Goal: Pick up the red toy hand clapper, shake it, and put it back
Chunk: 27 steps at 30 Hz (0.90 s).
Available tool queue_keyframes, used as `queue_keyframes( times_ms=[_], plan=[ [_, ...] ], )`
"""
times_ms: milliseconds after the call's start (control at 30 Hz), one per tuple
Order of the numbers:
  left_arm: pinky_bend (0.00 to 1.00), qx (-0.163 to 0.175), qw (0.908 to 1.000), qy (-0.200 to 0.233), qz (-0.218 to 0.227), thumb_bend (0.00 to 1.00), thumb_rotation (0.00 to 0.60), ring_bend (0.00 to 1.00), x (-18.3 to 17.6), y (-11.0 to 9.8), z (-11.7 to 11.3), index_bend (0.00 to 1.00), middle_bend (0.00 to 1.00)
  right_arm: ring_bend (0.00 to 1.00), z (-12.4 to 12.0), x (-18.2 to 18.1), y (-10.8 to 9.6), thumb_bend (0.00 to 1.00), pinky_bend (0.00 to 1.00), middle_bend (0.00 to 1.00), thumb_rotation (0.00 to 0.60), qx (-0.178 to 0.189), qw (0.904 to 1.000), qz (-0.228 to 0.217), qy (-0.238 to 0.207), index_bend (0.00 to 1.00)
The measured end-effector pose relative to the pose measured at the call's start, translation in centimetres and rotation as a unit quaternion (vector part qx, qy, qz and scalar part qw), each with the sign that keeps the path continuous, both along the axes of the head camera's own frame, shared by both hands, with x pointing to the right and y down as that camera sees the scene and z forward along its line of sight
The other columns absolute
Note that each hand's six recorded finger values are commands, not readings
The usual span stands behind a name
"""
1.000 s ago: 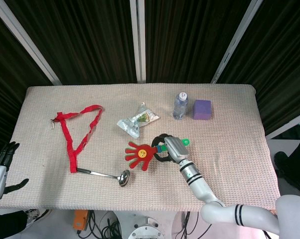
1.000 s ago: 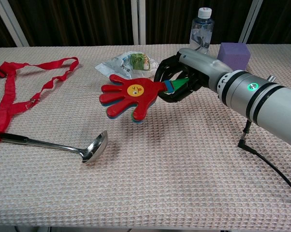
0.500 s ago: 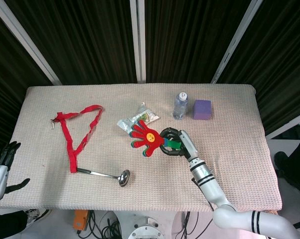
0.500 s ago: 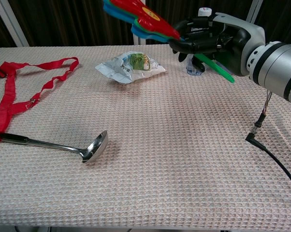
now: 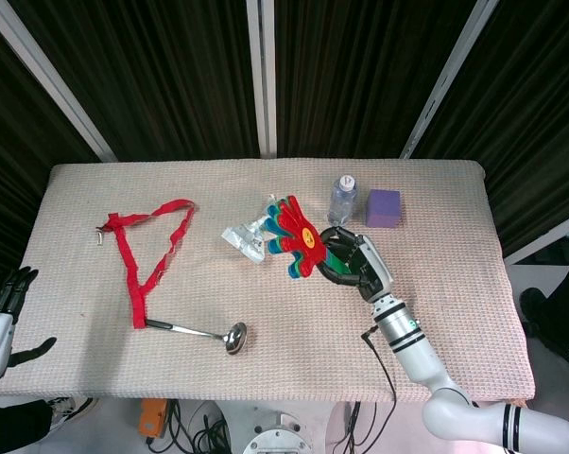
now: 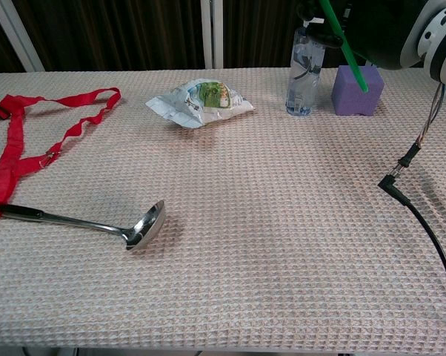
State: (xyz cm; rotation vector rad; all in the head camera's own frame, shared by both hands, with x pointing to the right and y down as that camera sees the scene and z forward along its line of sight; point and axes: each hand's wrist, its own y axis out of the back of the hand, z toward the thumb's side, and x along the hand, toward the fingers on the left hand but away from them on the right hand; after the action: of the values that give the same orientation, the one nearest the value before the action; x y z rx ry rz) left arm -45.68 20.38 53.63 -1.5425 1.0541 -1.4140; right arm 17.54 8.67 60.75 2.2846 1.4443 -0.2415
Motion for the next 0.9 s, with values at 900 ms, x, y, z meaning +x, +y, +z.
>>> queue_keyframes(
  times_ms=[900],
  plan=[
    [0.01,0.001,1.0000,0.003,-0.002,0.06,0.600,0.00,0.3,-0.4,-0.2,0.07,0.04,0.75,-3.7,-0.4,-0.5,0.45,0.90,0.76,0.600,0.320,0.7468,-0.262,0.521,1.00]
  ],
)
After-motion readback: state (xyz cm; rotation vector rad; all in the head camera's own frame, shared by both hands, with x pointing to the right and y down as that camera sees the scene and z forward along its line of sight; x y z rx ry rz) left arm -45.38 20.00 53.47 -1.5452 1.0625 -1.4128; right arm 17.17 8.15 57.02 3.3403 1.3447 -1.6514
